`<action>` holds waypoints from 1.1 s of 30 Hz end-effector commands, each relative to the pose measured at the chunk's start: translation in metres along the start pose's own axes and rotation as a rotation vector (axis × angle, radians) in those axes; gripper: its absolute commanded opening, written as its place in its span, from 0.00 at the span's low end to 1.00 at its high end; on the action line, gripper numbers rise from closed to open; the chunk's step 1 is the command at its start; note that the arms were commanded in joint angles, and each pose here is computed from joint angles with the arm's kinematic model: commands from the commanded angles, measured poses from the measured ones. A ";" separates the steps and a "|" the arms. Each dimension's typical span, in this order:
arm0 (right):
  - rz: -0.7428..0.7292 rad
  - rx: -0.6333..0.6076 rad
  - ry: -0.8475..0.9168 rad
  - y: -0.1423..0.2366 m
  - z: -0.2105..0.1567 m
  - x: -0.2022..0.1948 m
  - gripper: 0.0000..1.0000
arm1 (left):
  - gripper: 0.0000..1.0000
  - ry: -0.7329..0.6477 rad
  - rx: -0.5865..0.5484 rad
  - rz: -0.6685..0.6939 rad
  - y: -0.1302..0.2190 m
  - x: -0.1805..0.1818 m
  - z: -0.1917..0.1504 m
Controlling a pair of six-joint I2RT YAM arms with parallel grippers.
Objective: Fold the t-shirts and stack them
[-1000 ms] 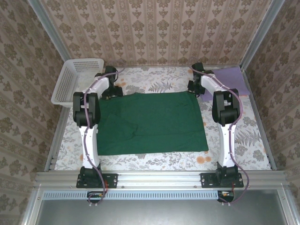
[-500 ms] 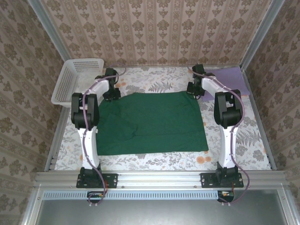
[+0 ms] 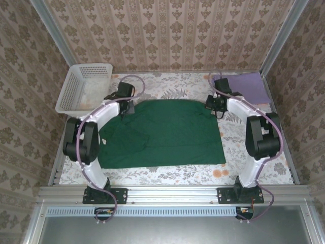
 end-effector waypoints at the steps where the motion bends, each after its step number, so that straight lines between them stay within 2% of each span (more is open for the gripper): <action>1: 0.011 -0.024 -0.076 0.019 -0.021 -0.008 0.00 | 0.10 -0.006 -0.026 0.065 0.014 0.004 -0.025; 5: 0.064 -0.027 -0.111 0.048 -0.053 -0.020 0.00 | 0.13 -0.030 0.013 0.102 0.023 0.001 -0.070; 6: 0.081 -0.011 -0.122 0.053 -0.063 -0.023 0.00 | 0.19 -0.014 0.023 0.109 0.026 0.003 -0.082; 7: 0.081 0.017 -0.124 0.055 -0.074 -0.027 0.00 | 0.30 0.011 0.037 0.121 0.028 0.008 -0.095; 11: 0.110 0.120 -0.146 0.058 -0.109 -0.038 0.00 | 0.29 0.134 0.037 0.080 0.043 0.021 -0.129; 12: 0.115 0.141 -0.160 0.057 -0.119 -0.041 0.00 | 0.32 0.170 0.021 0.070 0.050 0.025 -0.133; 13: 0.131 0.150 -0.166 0.058 -0.126 -0.044 0.00 | 0.41 0.207 -0.002 0.069 0.060 0.030 -0.135; 14: 0.133 0.156 -0.174 0.059 -0.133 -0.047 0.00 | 0.47 0.238 -0.028 0.065 0.069 0.034 -0.134; 17: 0.153 0.170 -0.193 0.057 -0.147 -0.051 0.00 | 0.57 0.356 -0.108 -0.009 0.091 0.051 -0.119; 19: 0.172 0.184 -0.195 0.053 -0.153 -0.052 0.00 | 0.61 0.417 -0.108 -0.050 0.098 0.060 -0.105; 21: 0.166 0.212 -0.206 0.045 -0.158 -0.053 0.00 | 0.70 0.442 -0.055 -0.064 0.093 0.063 -0.091; 23: 0.180 0.235 -0.217 0.038 -0.163 -0.053 0.01 | 0.71 0.425 0.021 -0.083 0.081 0.059 -0.076; 28: 0.193 0.221 -0.208 0.036 -0.162 -0.051 0.01 | 0.61 0.353 0.173 -0.097 0.033 0.047 -0.043; 33: 0.195 0.222 -0.198 0.036 -0.163 -0.050 0.02 | 0.53 0.342 0.286 -0.140 -0.022 0.043 -0.025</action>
Point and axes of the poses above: each hand's point on the last joint's axis, 136 mm out from that joint toward the fingers, its own y axis back along the fingers, its own x axis along the line the jaws close on, z = x × y, the point moved 9 cm from there along y, back along the fingers, and after that the axes turned 3 degrees about -y, right-handed, at the moved point
